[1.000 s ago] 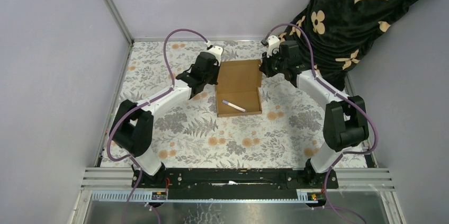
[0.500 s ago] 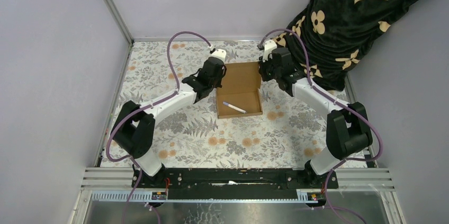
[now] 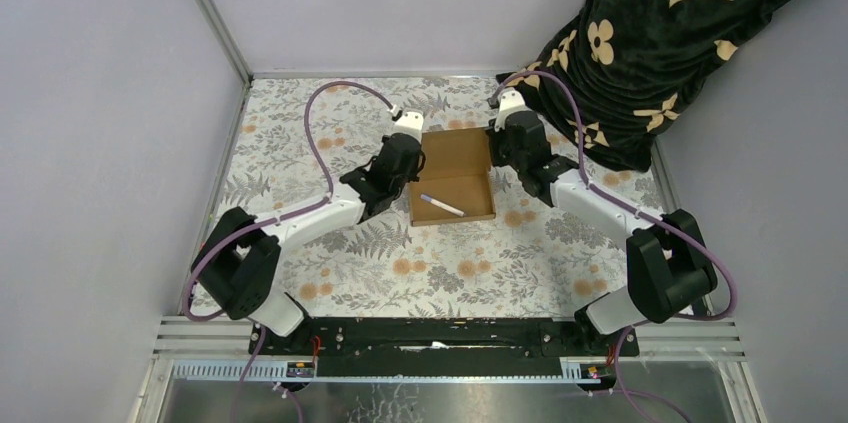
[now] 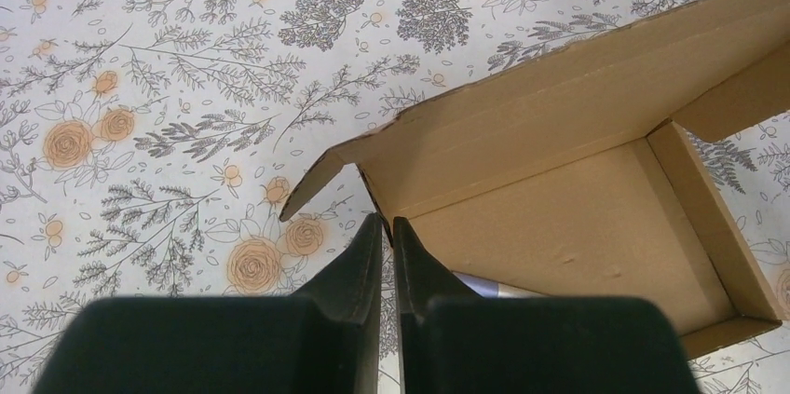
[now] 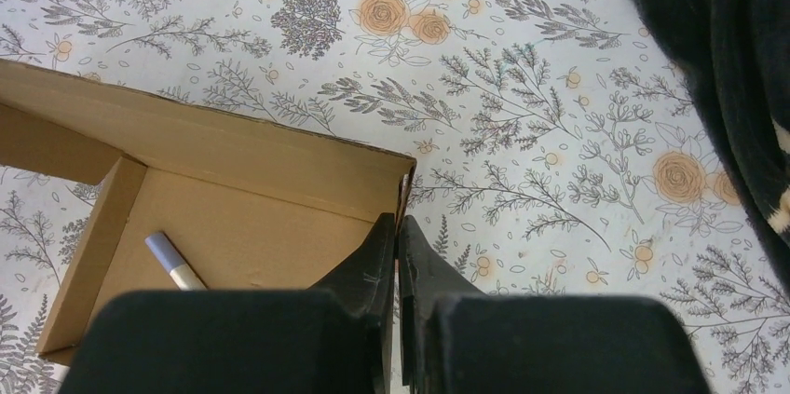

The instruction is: Fold the paper box

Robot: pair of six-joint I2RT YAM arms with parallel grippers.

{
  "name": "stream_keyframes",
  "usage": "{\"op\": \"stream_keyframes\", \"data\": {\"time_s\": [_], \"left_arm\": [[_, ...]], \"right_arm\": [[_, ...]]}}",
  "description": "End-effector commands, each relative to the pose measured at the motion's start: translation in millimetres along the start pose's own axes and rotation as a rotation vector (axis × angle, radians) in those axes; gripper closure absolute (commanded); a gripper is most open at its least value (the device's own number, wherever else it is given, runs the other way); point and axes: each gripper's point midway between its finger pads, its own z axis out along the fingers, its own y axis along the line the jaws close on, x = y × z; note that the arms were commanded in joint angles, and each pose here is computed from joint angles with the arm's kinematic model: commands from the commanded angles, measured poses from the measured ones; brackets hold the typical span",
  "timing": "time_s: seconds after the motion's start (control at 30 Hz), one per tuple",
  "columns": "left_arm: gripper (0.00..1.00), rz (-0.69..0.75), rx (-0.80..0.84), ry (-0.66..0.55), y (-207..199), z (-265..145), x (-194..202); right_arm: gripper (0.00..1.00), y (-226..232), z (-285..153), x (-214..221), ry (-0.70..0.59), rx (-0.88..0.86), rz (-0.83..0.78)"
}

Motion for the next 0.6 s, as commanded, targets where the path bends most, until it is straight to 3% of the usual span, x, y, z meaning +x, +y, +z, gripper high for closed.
{"op": "stream_keyframes", "data": {"time_s": [0.0, 0.57], "left_arm": [[0.89, -0.074, 0.081, -0.119, -26, -11, -21], [0.9, -0.084, 0.064, -0.155, -34, -26, -8]], "right_arm": [[1.0, 32, -9, -8, -0.051, -0.07, 0.035], [1.0, 45, -20, 7, -0.053, -0.026, 0.083]]}}
